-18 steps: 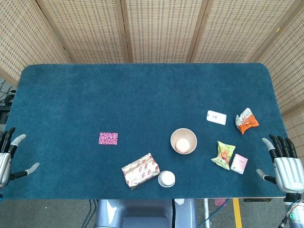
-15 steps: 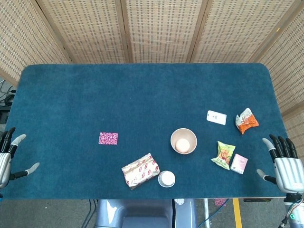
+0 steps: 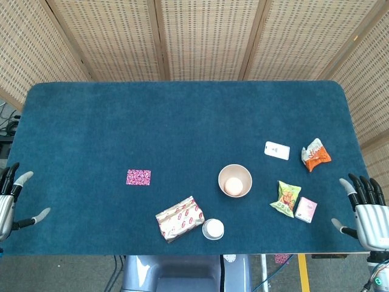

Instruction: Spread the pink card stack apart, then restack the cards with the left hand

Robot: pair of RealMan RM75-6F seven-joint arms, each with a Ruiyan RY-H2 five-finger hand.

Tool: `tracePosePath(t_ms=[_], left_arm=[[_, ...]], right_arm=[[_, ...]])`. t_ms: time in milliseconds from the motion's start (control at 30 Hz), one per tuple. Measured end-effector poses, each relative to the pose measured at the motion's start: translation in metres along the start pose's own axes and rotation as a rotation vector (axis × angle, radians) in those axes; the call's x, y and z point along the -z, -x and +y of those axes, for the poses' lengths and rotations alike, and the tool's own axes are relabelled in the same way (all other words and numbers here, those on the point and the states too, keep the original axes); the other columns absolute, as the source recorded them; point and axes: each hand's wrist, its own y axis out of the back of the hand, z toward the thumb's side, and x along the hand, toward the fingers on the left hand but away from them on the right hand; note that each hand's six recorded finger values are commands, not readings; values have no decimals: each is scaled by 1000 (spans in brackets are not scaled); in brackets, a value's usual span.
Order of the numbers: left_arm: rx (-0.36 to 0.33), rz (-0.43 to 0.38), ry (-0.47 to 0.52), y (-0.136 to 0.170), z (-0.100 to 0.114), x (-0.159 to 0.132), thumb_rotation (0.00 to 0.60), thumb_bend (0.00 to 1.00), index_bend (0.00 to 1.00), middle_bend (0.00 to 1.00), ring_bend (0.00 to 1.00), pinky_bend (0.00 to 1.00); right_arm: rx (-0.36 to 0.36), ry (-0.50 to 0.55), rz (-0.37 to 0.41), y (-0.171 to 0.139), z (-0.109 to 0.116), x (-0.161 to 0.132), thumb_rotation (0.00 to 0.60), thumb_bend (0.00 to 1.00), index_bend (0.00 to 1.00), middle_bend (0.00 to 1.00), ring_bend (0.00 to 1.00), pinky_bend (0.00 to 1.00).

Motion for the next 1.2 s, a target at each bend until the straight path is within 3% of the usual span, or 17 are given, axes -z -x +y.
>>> tracePosePath(t_ms=[300, 667, 733, 900, 1067, 1200], left_arm=[[26, -10, -15, -4, -2, -2, 385, 54, 181, 0, 0, 0], [129, -75, 0, -18, -10, -11, 384, 25, 197, 74, 16, 0], [155, -98, 12, -23, -12, -16, 363, 22, 197, 74, 16, 0], [223, -159, 68, -35, -19, -30, 237, 13, 198, 74, 17, 0], [309, -241, 135, -50, -28, -51, 181, 0, 198, 74, 17, 0], [370, -295, 176, -59, -33, -67, 168, 0, 198, 74, 15, 0]], right_arm=[[-6, 6, -10, 0, -2, 1, 600, 105, 125, 79, 0, 0], [-4, 9, -10, -1, -2, 3, 600, 105, 125, 79, 0, 0], [-4, 11, -15, -1, -2, 4, 600, 105, 125, 79, 0, 0], [-2, 17, -21, -1, -2, 5, 600, 105, 125, 79, 0, 0], [-3, 21, -14, -2, -1, 4, 600, 105, 125, 79, 0, 0], [-10, 32, 15, -1, -2, -2, 600, 105, 125, 79, 0, 0]])
